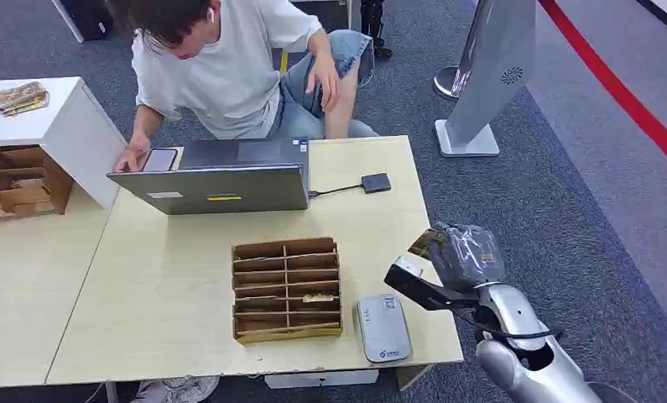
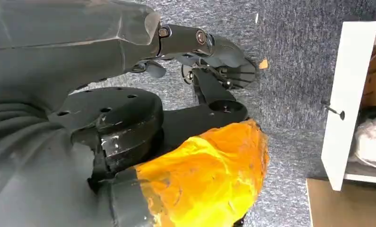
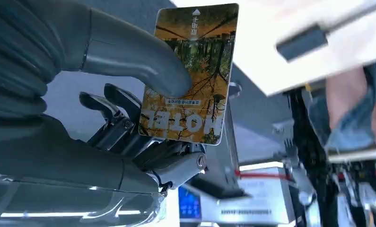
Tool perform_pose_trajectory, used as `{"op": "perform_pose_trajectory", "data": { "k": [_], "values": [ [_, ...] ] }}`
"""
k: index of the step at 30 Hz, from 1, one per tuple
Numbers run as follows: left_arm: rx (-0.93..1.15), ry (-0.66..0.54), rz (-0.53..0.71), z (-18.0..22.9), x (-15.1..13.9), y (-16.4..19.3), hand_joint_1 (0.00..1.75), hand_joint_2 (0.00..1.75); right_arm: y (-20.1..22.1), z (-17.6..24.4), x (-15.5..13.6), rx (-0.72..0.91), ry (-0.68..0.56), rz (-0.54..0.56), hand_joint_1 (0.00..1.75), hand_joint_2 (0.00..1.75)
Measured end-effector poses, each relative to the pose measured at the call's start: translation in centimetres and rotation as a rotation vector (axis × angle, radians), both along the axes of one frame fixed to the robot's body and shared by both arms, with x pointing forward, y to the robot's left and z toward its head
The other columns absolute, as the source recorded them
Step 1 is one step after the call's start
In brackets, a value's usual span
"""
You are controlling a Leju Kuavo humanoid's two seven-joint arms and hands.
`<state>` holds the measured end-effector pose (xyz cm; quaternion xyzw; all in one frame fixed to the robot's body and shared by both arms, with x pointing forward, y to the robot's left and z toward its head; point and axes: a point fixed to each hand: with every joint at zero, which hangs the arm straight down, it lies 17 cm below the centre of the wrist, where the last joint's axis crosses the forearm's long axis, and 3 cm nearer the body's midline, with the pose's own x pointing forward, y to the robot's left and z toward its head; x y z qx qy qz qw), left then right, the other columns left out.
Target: Pass the card to the sensor for recognition and then transmit it.
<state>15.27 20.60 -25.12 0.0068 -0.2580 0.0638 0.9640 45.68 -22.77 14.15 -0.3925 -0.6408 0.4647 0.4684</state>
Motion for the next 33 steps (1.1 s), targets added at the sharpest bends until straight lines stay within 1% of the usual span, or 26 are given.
{"op": "perform_pose_trajectory", "data": {
  "k": [5, 10, 15, 22, 24, 26, 33],
  "values": [
    [-0.002, -0.002, -0.008, 0.0, 0.0, -0.1, 0.00, 0.00, 0.7, 3.0, -0.5, 0.032, -0.112, 0.013, 1.75, 1.75],
    [0.001, -0.006, -0.027, 0.1, 0.1, -0.2, 0.00, 0.00, 2.9, 7.8, -1.5, 0.088, -0.301, 0.052, 1.75, 1.75],
    [0.003, -0.004, -0.044, 0.0, 0.1, -0.3, 0.00, 0.00, 4.6, 11.0, -2.1, 0.113, -0.417, 0.074, 1.75, 1.75],
    [0.003, -0.002, -0.047, 0.0, 0.1, -0.3, 0.00, 0.00, 4.8, 11.3, -2.2, 0.114, -0.427, 0.075, 1.75, 1.75],
    [0.003, 0.000, -0.053, 0.0, 0.1, -0.3, 0.00, 0.00, 5.2, 12.3, -2.0, 0.117, -0.454, 0.078, 1.75, 1.75],
    [0.003, 0.004, -0.095, 0.1, 0.6, -0.7, 0.00, 0.00, 7.3, 15.3, -0.8, 0.086, -0.523, 0.093, 1.75, 1.75],
    [0.004, 0.009, -0.137, 0.2, 1.3, -1.2, 0.00, 0.00, 10.0, 16.0, 1.1, 0.053, -0.518, 0.124, 1.75, 1.75]
  ]
}}
